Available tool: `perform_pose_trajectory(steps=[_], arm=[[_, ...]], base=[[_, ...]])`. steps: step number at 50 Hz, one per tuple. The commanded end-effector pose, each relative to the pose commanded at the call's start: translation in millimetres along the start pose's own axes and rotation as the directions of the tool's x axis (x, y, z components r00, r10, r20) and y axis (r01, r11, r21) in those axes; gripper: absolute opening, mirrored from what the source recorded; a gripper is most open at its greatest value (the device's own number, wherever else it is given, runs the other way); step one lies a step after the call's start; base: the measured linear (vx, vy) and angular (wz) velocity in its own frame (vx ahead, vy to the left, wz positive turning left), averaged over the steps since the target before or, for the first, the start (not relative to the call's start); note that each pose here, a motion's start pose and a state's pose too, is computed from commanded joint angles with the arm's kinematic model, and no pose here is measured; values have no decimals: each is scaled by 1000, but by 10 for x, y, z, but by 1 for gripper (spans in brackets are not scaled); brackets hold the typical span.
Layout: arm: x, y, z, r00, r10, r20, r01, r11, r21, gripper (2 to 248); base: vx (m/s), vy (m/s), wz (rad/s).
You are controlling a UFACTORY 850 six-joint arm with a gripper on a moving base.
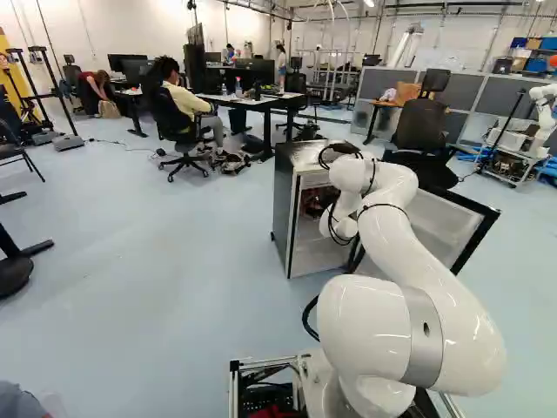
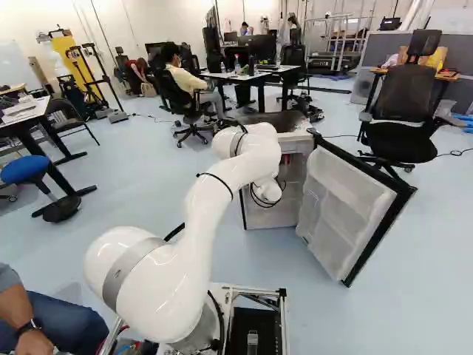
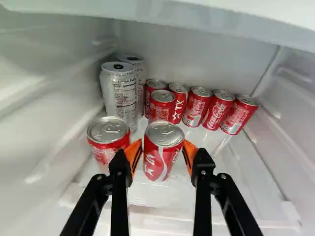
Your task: Grab a drink from the fridge
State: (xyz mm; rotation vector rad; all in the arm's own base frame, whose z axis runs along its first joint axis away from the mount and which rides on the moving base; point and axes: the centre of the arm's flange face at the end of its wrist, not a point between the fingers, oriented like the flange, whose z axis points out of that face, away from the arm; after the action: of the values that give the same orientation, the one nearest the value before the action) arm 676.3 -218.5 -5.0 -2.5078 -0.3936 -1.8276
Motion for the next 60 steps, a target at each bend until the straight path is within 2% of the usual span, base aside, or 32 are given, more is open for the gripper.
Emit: perform_pose_trajectory(steps=[23, 24, 28, 29, 43, 60], arm=[[-1, 3, 41, 1000, -5, -7, 5, 1000, 0, 137], [-1, 3, 41, 1000, -5, -7, 5, 1000, 0, 109], [-1, 3, 41, 1000, -5, -7, 5, 1000, 0, 109], [-1, 3, 41, 1000, -5, -7, 5, 1000, 0, 95], [7, 4, 38, 1000, -5, -7, 5, 1000, 0, 95], [180, 31, -16, 1000, -7, -12, 7, 1000, -2, 95]], base=[[0, 0, 0], [0, 0, 0], [0, 0, 0], [0, 0, 0], [0, 0, 0], [0, 0, 0]])
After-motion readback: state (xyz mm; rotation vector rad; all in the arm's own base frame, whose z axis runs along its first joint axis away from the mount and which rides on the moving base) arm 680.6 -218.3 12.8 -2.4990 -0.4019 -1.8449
